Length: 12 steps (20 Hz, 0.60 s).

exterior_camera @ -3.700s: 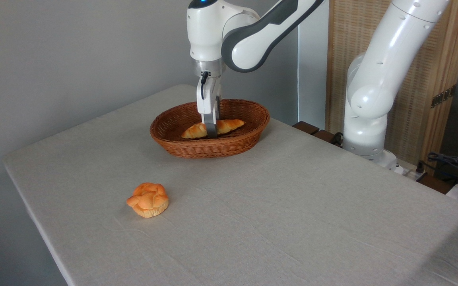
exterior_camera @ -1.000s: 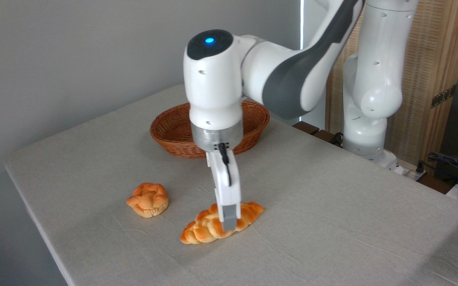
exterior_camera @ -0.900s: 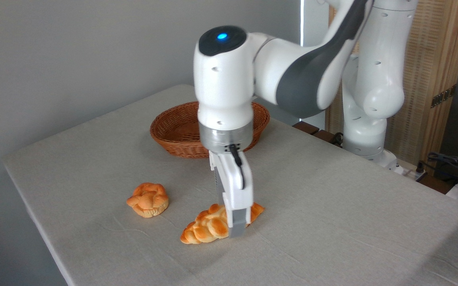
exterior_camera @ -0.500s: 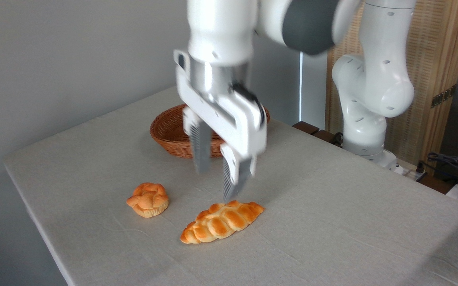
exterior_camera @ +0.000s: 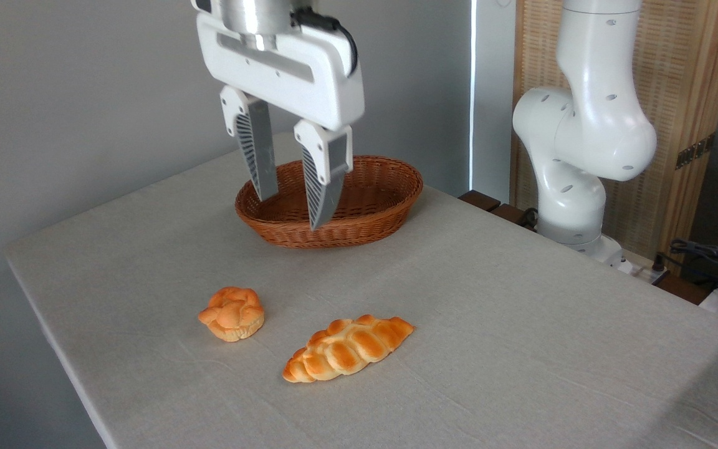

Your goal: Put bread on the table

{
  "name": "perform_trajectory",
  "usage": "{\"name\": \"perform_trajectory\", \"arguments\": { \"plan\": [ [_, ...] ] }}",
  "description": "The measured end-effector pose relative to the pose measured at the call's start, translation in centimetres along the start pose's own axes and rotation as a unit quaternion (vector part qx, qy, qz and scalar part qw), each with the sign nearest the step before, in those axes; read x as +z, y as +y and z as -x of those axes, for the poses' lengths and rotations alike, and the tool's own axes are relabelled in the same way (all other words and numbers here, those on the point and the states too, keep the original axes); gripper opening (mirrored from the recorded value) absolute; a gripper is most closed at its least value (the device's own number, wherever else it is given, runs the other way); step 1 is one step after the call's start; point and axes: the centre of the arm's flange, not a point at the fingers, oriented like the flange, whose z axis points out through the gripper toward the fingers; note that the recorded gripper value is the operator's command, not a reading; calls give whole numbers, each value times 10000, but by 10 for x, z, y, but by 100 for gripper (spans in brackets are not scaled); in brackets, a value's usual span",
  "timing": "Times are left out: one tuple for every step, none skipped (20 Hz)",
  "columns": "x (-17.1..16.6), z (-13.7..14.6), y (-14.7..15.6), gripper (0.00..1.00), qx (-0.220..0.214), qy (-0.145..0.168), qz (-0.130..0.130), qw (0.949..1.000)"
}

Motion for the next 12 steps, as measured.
{"name": "perform_trajectory", "arguments": {
  "plan": [
    [-1,-5,3,100,-13,-18,-3,10000],
    [1,-11,7,100,4,-79,-34,10000],
    [5,-16,13,100,43,-162,-89,9998],
    [9,-23,20,100,82,-238,-133,9996],
    [13,-29,27,100,87,-292,-155,9994],
    [16,-34,31,100,105,-330,-163,9993],
    [20,-38,36,100,149,-362,-158,9991],
    [23,-41,39,100,190,-380,-150,9990],
    [26,-44,41,100,220,-383,-155,9989],
    [28,-46,42,100,237,-367,-168,9989],
    [30,-46,42,100,242,-352,-181,9989],
    [31,-47,41,100,242,-347,-184,9989]
  ]
}}
